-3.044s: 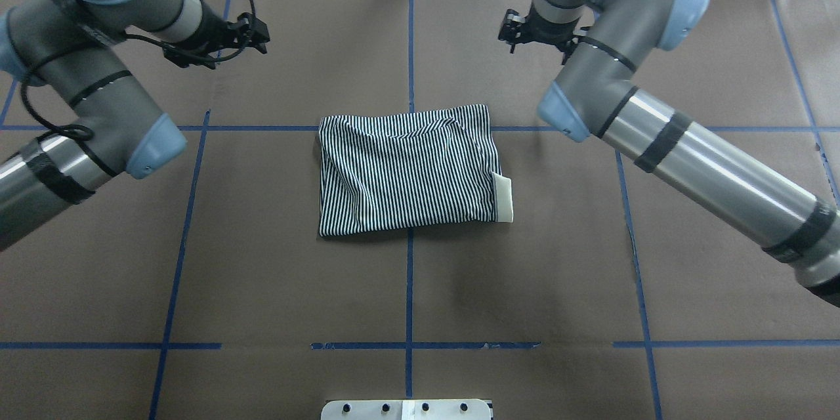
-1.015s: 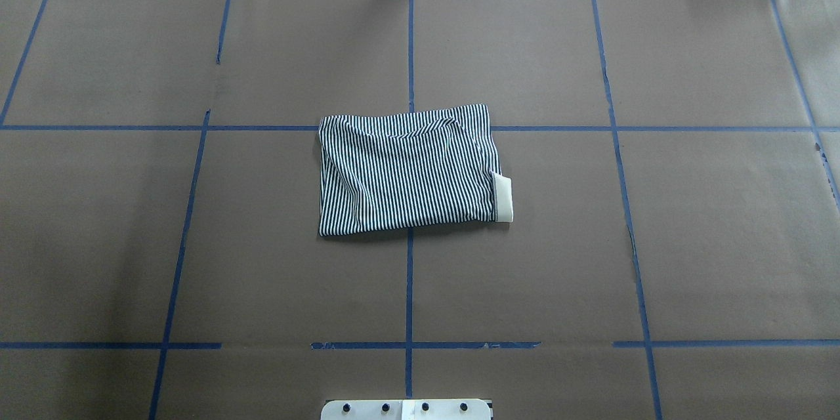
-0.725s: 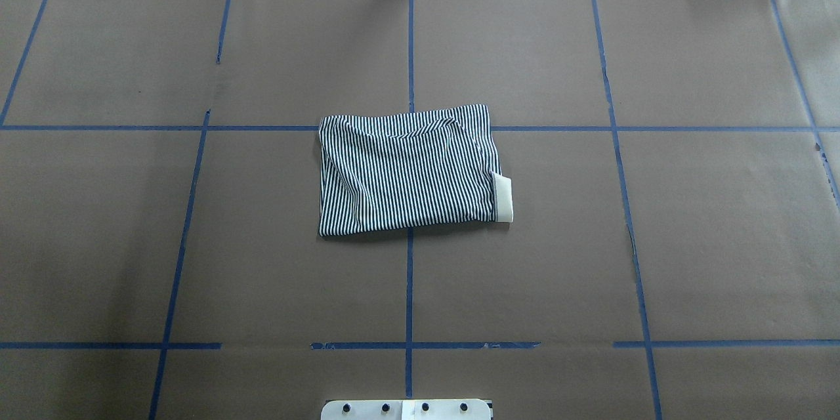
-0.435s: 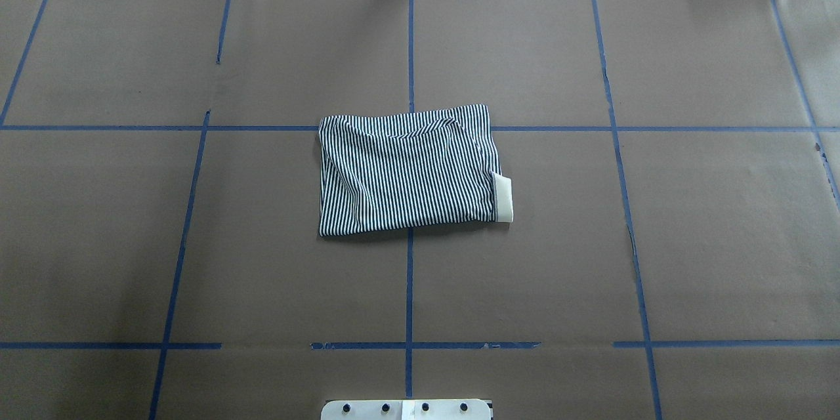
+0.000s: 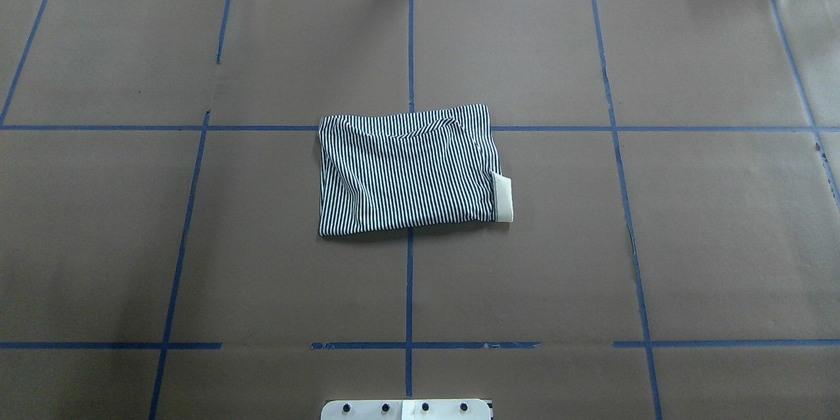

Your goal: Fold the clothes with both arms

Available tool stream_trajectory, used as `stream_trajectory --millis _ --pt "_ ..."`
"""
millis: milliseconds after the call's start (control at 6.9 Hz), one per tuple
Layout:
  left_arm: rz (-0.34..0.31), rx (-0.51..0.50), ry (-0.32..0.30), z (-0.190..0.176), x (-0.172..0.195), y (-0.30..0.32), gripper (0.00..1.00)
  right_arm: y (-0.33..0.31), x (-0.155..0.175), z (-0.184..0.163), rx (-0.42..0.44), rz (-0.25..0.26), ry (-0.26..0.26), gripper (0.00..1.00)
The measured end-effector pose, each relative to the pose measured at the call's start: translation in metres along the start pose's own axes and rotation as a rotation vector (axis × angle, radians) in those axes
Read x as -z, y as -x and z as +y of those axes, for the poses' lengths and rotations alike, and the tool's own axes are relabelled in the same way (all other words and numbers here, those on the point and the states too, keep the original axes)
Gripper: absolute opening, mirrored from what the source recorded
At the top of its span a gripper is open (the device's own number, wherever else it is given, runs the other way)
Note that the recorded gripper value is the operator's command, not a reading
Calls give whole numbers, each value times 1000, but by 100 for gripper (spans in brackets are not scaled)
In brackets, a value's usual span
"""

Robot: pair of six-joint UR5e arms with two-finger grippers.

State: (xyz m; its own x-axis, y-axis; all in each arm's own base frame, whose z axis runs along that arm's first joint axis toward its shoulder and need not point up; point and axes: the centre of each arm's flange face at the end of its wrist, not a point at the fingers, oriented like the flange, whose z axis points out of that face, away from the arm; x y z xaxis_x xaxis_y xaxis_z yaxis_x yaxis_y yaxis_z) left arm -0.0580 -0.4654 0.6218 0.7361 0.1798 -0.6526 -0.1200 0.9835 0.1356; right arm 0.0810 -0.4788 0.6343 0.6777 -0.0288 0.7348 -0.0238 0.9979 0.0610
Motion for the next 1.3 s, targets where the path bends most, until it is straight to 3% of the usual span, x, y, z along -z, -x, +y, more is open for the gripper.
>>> stream_trajectory --millis 435,1015,1305 --pt "-1 -4 -3 1 1 0 100 -2 -4 0 2 39 8 100" --pt "-1 6 0 2 0 2 100 -2 -5 0 1 41 11 100" --pt "1 74 -3 5 1 3 100 -1 -4 1 1 38 11 100"
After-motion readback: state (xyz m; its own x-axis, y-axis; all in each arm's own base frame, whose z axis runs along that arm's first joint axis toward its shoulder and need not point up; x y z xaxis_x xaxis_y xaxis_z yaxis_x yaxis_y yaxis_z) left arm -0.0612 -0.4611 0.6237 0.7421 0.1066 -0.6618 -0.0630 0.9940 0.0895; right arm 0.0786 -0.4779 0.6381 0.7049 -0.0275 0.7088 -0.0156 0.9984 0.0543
